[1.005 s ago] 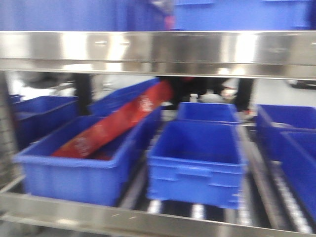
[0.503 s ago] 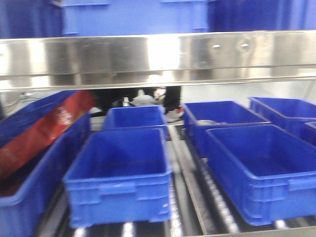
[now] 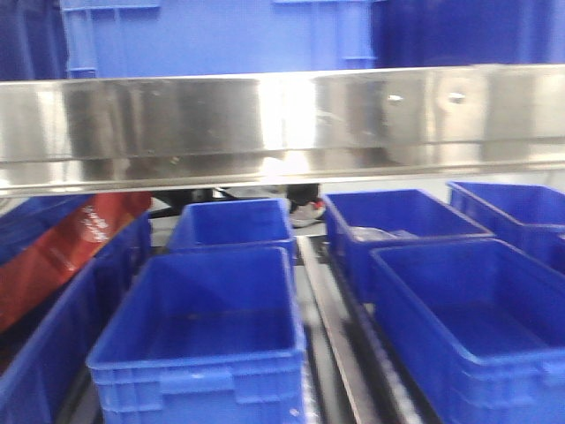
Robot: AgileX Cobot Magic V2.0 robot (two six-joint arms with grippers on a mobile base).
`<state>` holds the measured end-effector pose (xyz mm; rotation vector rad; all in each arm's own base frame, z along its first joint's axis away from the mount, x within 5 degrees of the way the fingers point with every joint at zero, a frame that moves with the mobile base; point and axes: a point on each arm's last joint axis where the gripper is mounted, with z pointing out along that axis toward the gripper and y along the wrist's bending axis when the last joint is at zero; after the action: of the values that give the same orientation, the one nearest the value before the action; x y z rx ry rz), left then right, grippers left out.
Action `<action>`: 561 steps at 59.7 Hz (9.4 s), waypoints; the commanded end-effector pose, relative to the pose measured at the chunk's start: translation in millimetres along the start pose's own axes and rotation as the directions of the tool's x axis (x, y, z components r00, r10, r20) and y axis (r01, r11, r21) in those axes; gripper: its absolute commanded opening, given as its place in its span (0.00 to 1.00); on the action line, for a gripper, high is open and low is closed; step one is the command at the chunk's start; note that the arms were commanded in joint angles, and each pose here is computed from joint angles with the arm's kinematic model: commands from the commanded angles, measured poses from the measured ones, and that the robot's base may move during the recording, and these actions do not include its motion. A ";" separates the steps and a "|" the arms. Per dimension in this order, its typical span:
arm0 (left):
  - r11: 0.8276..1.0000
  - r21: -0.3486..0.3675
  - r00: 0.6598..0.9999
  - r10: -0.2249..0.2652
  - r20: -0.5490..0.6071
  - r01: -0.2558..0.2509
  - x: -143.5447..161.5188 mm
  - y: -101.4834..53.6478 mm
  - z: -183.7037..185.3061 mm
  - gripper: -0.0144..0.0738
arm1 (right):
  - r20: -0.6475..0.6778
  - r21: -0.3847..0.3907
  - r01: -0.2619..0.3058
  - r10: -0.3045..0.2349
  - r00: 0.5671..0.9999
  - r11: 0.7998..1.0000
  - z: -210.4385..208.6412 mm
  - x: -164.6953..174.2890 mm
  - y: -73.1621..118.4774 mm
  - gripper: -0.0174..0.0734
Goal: Place cylindrical capacitor in blue bin on shelf
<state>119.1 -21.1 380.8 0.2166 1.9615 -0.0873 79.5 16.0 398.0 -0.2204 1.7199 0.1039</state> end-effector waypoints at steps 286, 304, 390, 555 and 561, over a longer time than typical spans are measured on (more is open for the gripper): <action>0.957 0.274 0.975 0.038 0.219 -0.099 -18.0 -21.4 -64.6 0.04 | -0.027 -0.238 0.018 -0.026 0.999 0.971 187.7 -128.2 60.0 0.16; 0.957 0.273 0.969 0.030 0.246 -0.099 -17.1 -20.3 -68.4 0.04 | -0.330 -0.267 0.014 -0.105 0.938 0.964 297.4 -106.6 88.9 0.21; 0.959 0.264 0.958 0.023 0.287 -0.102 -15.7 -27.9 -38.1 0.04 | 0.002 -0.229 0.040 -0.041 0.999 0.973 92.2 -60.9 39.4 0.01; 0.998 -0.021 0.912 -0.046 0.409 0.059 185.1 -6.6 8.6 0.04 | 0.142 -0.219 0.039 -0.008 0.990 0.975 26.0 41.1 25.9 0.01; 0.998 -0.020 0.910 -0.046 0.413 0.059 184.7 -6.6 8.4 0.04 | 0.142 -0.219 0.039 -0.008 0.990 0.975 26.0 41.1 25.9 0.01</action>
<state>56.5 -8.0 203.8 0.1085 1.5799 -0.1173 94.3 43.6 348.4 -0.3943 1.5954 0.2924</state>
